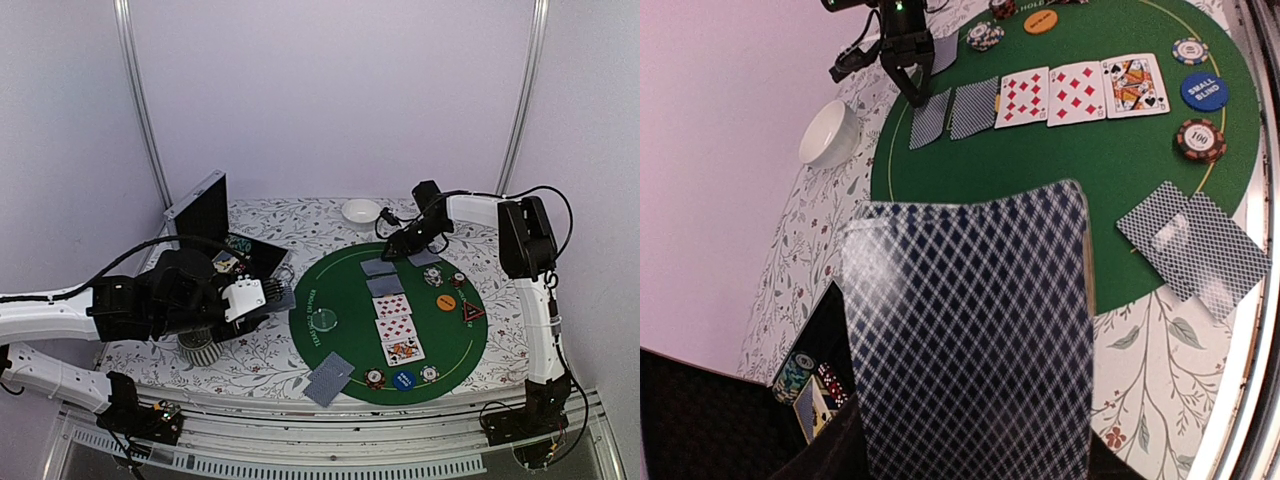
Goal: Distribute texas hold em gaming equipment
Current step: Distribute the poker card in the community card area, then place the poker card at the center of the board.
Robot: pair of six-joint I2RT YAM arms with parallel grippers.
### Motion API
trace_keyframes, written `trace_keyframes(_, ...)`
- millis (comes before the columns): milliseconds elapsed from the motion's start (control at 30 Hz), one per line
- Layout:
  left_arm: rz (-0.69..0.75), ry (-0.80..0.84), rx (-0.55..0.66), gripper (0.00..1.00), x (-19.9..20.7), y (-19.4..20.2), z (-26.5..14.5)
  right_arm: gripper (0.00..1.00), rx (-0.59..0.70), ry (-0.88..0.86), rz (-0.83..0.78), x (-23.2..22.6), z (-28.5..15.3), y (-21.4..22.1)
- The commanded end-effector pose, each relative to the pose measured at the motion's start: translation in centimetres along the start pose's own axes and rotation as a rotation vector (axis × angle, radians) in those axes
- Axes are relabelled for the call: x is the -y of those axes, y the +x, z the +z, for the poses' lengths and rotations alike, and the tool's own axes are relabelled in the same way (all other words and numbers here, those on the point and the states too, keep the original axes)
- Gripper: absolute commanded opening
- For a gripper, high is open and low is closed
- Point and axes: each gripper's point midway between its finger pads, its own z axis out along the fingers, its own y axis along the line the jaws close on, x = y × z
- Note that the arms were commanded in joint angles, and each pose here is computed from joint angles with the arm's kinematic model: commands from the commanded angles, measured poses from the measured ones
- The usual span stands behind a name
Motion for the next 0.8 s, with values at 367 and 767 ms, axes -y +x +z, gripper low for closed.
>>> trace_keyframes(367, -0.003, 0.026, -0.026, 0.49, 0.8, 0.2, 1.5, 0.99, 0.306, 0.304, -0.26, -11.1, -15.4, -10.5)
trace_keyframes(767, -0.184, 0.015, -0.231, 0.45, 3.3, 3.6, 7.6, 0.99, 0.573, 0.144, -0.197, -22.0, -24.4, -5.6)
